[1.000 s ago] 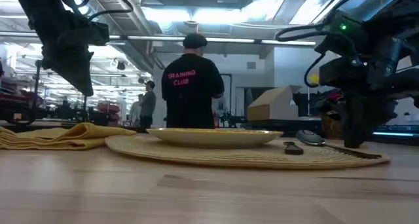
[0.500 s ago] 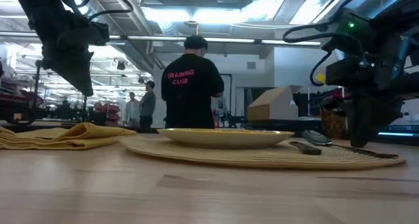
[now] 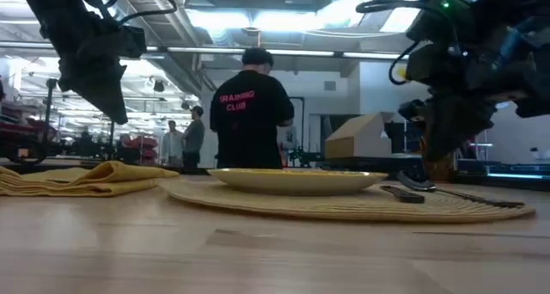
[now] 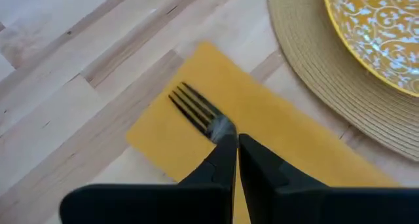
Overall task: Set table place
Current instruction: Adjust the black table knife on the yellow placemat
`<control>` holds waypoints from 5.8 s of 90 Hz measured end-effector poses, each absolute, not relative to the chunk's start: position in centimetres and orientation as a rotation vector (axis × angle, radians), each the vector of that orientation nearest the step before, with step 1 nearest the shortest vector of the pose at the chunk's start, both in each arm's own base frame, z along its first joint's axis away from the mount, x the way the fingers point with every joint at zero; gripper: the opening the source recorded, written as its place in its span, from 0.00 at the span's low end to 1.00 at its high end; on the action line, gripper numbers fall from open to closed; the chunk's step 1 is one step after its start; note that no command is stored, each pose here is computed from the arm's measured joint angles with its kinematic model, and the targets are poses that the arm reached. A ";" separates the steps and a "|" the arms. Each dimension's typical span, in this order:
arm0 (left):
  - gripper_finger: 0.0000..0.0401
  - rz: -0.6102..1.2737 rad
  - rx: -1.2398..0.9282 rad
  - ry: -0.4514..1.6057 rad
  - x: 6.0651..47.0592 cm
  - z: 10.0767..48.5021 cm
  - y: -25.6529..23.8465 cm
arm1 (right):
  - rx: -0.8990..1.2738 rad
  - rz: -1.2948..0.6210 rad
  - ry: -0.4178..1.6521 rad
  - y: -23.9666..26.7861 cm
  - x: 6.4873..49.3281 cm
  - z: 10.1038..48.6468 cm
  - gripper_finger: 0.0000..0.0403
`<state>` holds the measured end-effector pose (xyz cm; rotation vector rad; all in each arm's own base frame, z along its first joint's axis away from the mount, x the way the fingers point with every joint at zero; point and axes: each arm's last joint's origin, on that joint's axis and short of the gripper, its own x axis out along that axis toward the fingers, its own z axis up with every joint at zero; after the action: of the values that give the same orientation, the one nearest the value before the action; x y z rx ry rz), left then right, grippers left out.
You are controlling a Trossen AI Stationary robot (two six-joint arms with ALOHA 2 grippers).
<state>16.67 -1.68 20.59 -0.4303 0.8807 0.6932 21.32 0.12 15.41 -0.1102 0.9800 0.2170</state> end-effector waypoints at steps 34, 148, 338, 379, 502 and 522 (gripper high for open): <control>0.00 0.695 -0.429 0.883 16.6 20.6 -1.7 | -0.219 0.178 1.035 -1.6 25.0 15.3 0.00; 0.00 0.698 -0.424 0.889 16.6 20.5 -1.7 | -0.217 0.146 1.101 -3.3 24.7 14.9 0.00; 0.00 0.698 -0.425 0.889 16.6 20.5 -1.7 | -0.177 0.180 1.139 -3.7 25.2 13.5 0.00; 0.00 0.698 -0.424 0.889 16.6 20.5 -1.7 | -0.211 0.218 1.144 -3.9 26.8 14.9 0.00; 0.00 0.698 -0.423 0.890 16.6 20.5 -1.7 | -0.218 0.420 1.065 5.3 29.1 13.6 0.00; 0.00 0.698 -0.422 0.891 16.6 20.5 -1.7 | -0.219 0.421 1.069 5.3 29.0 13.6 0.00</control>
<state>16.56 -1.66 20.52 -0.4217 0.8907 0.6976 29.04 5.27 13.59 -0.2187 1.0689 0.4208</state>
